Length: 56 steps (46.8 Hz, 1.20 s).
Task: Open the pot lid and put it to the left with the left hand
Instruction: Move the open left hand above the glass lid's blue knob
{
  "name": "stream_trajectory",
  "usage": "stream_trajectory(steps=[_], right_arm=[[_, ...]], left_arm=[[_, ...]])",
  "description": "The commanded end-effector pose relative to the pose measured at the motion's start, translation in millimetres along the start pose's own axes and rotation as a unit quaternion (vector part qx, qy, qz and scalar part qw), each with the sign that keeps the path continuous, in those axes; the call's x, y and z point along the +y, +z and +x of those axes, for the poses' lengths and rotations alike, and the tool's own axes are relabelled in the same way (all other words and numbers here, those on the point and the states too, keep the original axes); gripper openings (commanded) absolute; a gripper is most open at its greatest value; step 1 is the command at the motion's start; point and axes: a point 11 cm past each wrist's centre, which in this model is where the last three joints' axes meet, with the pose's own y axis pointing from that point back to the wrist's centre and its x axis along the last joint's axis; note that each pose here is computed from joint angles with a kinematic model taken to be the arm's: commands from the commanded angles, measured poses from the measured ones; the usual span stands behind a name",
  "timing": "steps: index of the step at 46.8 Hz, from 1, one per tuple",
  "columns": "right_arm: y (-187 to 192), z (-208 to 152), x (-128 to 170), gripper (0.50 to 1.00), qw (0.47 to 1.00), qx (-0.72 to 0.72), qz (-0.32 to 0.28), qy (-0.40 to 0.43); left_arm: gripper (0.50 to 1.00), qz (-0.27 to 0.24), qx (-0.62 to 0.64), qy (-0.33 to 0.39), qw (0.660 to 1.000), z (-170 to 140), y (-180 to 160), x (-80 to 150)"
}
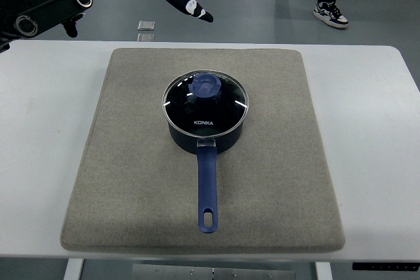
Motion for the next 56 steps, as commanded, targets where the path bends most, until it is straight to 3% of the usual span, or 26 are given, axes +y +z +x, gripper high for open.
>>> stream_trajectory(steps=[1, 11, 27, 44, 56], right_arm=[[0, 0, 0, 0.917, 1.000, 0.000, 0.000, 0.000], [0, 0, 0, 0.917, 1.000, 0.000, 0.000, 0.000], [0, 0, 0, 0.917, 1.000, 0.000, 0.000, 0.000], [0, 0, 0, 0.917, 1.000, 0.000, 0.000, 0.000], [0, 0, 0, 0.917, 1.000, 0.000, 0.000, 0.000]], left_arm=[[0.988, -0.022, -0.057, -0.043, 0.997, -12, 13, -1], [0.990, -0.081, -0.151, -0.126, 0.977, -39, 33, -2], [0.988, -0.053, -0.216, -0.189, 0.956, -24, 37, 11], [0.988, -0.044, -0.211, -0.296, 0.930, -45, 51, 22], [0.988, -0.015, -0.283, -0.280, 0.917, -12, 58, 16]])
